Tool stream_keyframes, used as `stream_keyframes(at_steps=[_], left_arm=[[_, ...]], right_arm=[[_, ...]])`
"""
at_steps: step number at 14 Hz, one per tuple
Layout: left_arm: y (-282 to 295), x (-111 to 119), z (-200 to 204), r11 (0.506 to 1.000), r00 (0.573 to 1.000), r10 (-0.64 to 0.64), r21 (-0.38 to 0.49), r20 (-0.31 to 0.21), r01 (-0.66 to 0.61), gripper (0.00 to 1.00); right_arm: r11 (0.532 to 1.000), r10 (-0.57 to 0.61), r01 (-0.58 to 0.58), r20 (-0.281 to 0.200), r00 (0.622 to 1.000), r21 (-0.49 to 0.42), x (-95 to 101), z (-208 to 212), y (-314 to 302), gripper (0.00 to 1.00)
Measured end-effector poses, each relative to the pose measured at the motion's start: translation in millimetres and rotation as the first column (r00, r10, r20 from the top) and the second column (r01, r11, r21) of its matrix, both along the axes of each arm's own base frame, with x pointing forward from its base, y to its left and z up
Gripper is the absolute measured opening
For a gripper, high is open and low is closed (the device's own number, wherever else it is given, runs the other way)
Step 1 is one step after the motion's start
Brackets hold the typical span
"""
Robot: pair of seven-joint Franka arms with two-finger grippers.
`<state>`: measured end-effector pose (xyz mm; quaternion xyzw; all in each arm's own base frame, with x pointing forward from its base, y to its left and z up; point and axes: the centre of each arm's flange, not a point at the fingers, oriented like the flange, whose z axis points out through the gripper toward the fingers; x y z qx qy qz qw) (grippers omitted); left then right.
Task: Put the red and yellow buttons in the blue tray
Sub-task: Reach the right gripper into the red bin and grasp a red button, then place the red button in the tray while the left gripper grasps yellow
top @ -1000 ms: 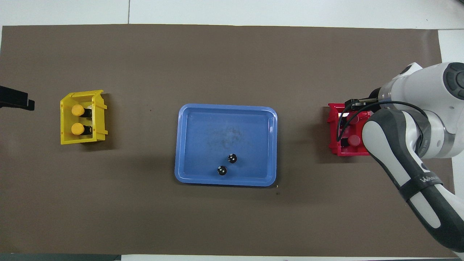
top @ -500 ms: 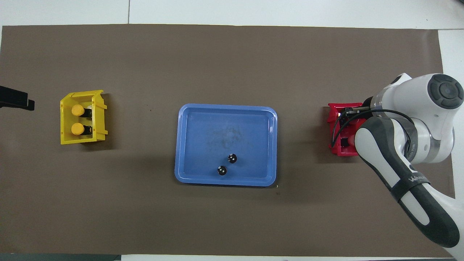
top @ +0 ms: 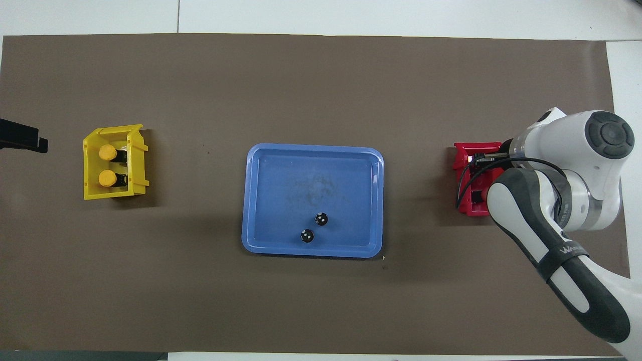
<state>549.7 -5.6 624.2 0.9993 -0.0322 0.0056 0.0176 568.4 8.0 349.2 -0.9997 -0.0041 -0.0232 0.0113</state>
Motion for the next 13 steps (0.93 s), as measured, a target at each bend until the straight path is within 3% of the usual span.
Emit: stream_keyframes(at_steps=[4, 7, 10, 13], left_arm=[[0, 0, 0, 1.0, 1.0, 0.0, 0.0, 0.0, 0.0, 1.0], [-1, 0, 0, 1.0, 1.0, -0.003, 0.0, -0.001, 0.003, 1.0], [-2, -3, -4, 1.0, 1.0, -0.006, 0.0, -0.018, 0.006, 1.0], [-1, -2, -26, 1.0, 1.0, -0.003, -0.003, 0.026, 0.003, 1.0]], right_arm=[[1.0, 0.018, -0.017, -0.075, 0.997, 0.003, 27.9, 80, 8, 0.41], [1.0, -0.01, 0.01, -0.069, 0.998, 0.004, 43.3, 135, 81, 0.41], [0.995, -0.095, 0.095, -0.021, 0.995, 0.027, 39.6, 134, 202, 0.41], [0.989, -0.145, 0.145, -0.005, 0.989, 0.025, 12.2, 93, 314, 0.41]])
